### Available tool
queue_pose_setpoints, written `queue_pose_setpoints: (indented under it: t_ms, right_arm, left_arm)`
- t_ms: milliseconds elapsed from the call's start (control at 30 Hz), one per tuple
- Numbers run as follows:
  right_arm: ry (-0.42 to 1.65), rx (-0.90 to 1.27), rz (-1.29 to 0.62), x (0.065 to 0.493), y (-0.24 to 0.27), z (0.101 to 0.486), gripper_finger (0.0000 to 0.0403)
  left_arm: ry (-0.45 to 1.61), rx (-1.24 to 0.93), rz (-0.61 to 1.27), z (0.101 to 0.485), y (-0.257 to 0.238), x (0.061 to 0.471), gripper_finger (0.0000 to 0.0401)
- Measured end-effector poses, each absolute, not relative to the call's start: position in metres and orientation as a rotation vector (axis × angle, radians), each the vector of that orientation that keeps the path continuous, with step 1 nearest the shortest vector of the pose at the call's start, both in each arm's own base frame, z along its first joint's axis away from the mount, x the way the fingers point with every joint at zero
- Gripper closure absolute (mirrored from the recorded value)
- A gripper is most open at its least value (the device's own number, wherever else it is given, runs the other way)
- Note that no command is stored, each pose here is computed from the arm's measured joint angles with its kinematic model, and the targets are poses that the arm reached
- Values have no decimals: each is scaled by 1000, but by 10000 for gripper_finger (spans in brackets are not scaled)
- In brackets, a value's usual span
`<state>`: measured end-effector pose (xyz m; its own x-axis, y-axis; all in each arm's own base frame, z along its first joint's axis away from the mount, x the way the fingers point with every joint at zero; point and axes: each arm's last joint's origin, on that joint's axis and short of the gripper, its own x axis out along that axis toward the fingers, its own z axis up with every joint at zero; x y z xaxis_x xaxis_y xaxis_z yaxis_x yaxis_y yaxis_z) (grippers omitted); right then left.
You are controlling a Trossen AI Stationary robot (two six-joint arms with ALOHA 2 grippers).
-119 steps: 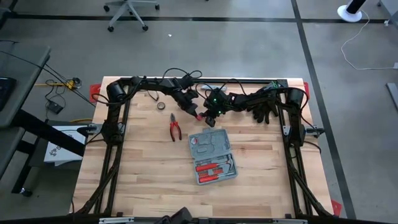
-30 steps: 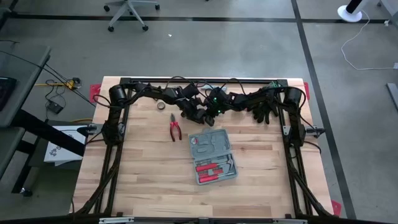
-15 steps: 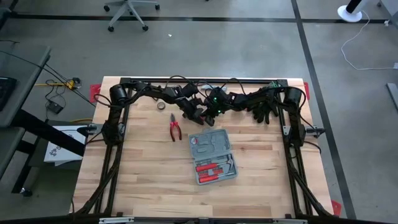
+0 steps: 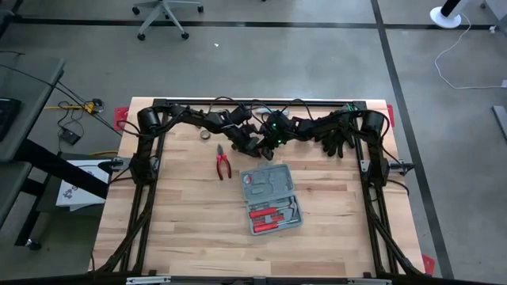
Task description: Prefit tool cases
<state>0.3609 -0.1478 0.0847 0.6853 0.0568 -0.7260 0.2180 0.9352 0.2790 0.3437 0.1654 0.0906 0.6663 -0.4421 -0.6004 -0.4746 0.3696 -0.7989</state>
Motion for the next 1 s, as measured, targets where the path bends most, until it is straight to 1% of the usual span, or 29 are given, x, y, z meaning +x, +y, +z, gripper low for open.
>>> queue_pose_setpoints:
  t_ms: [167,333,467,767,1000]
  right_arm:
    - [809,359,-84,361,-148,85,403]
    - [806,359,-83,361,-148,85,403]
    - [800,360,-82,362,-148,86,403]
    - [809,327,-64,361,-147,85,403]
    - [807,302,-51,362,-145,87,403]
  left_arm:
    - [824,-1290,125,88,167,331,195]
    - [732,-1363,147,87,166,331,194]
    - [728,-1368,178,87,163,332,197]
    - [769,-1373,159,85,158,333,233]
    - [783,-1369,134,85,156,332,235]
